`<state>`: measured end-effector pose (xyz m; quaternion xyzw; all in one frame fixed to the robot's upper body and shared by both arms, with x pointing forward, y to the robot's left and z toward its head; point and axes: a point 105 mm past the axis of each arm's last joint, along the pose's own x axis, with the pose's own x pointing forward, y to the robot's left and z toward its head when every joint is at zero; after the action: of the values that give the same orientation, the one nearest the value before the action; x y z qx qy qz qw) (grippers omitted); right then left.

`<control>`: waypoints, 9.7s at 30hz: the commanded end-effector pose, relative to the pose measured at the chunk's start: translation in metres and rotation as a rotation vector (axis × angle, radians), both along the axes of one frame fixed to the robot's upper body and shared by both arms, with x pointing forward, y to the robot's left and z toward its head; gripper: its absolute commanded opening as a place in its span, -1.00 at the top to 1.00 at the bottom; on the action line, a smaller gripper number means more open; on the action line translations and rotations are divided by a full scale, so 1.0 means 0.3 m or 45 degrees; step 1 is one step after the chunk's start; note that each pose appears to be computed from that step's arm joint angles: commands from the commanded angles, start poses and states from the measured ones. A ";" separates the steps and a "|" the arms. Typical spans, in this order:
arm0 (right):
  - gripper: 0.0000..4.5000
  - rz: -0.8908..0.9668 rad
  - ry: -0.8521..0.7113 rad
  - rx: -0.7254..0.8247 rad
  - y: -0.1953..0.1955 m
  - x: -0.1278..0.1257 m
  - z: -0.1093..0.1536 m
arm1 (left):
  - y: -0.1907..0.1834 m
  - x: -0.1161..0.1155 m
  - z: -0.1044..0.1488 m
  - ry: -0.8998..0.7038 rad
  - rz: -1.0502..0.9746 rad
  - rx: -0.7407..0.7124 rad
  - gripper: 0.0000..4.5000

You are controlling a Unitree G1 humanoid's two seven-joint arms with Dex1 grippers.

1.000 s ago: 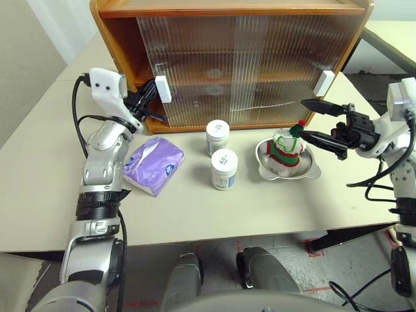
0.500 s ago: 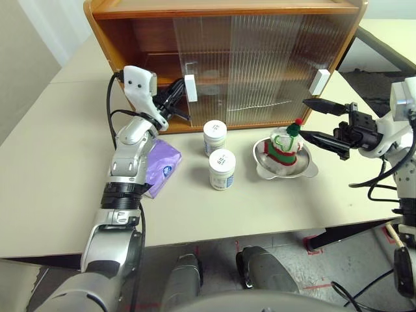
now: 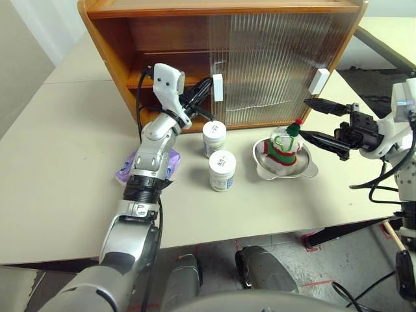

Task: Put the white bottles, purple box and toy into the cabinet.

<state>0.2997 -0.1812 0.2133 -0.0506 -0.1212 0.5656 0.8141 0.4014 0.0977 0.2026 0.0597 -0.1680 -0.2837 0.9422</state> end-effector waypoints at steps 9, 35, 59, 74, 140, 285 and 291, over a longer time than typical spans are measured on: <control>-1.00 0.005 0.000 0.003 0.004 -0.007 0.000 | 0.050 -0.010 0.021 -0.025 0.038 -0.003 0.44; -1.00 0.020 0.008 -0.012 0.005 0.005 -0.008 | 0.576 -0.377 -0.115 0.872 0.312 -0.086 -0.99; -1.00 0.011 0.013 -0.032 0.001 0.020 -0.006 | 0.630 -0.490 -0.378 1.311 0.335 -0.050 0.25; -1.00 0.037 0.011 -0.038 0.014 0.032 -0.006 | 0.538 -0.395 -0.120 0.893 0.207 -0.371 1.00; -1.00 0.014 0.029 0.000 0.011 0.015 -0.032 | 0.289 -0.139 0.286 0.145 0.095 -0.279 -0.99; -1.00 0.003 0.057 0.007 0.025 0.013 -0.036 | 0.136 -0.187 -0.456 0.563 -0.286 0.308 -0.99; -1.00 -0.002 0.055 0.001 0.022 0.011 -0.037 | 0.113 -0.182 -0.474 0.610 -0.322 0.292 -0.72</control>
<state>0.3048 -0.1751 0.2005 -0.0347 -0.1022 0.5637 0.8189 0.3490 0.1346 0.0676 0.0791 0.0686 -0.4116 0.9053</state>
